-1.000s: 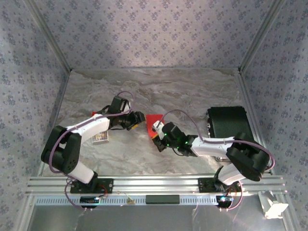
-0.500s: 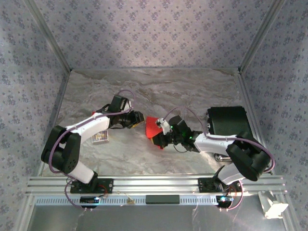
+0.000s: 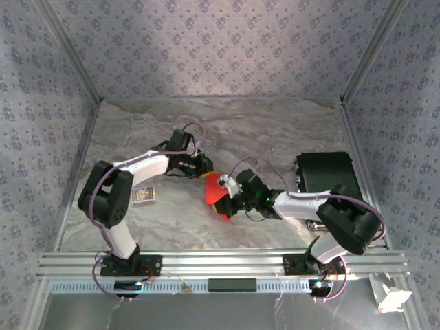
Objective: Fold a paper plane with a square sheet of paper (pick it up from the middle)
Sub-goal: Third fold the triangle at the center of the table.
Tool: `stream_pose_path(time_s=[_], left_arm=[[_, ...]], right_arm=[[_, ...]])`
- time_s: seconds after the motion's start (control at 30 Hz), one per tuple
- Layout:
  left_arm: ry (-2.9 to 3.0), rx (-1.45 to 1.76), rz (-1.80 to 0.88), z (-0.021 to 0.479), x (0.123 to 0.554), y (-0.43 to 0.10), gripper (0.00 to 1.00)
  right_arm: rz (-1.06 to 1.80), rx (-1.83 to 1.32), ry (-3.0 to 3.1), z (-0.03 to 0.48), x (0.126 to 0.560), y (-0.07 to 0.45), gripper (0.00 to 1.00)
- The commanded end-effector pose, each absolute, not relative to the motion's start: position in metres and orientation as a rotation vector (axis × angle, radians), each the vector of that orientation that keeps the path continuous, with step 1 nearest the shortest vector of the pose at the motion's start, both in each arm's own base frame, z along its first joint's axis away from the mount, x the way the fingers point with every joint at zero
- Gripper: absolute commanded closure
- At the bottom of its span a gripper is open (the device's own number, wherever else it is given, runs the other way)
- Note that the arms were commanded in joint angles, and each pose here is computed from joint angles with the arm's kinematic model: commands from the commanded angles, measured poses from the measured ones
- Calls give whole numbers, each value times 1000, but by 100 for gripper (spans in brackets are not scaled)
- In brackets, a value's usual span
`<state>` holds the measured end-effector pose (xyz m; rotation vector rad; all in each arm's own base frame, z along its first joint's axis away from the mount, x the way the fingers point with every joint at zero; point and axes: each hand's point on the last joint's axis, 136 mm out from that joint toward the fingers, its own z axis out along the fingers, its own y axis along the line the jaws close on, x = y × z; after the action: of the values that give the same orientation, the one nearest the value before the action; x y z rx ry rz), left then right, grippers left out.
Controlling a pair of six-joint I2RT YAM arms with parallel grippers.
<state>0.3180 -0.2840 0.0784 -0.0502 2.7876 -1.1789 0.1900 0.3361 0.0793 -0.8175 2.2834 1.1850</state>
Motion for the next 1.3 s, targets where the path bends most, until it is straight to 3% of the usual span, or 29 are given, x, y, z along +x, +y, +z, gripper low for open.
stream_pose_path(time_s=[0.0,0.43,1.27], left_arm=[[2850,88,-1177,63,306,-299,83],[3012,99,-1045,3,291,-291,87],[3002,81,-1034,6,294,-292,87]], right_arm=[[1185,-836,2264,79,193,340,99],[1114,-763,2315,67,204,327,99],[824,-652,2447,32,233,293,99]])
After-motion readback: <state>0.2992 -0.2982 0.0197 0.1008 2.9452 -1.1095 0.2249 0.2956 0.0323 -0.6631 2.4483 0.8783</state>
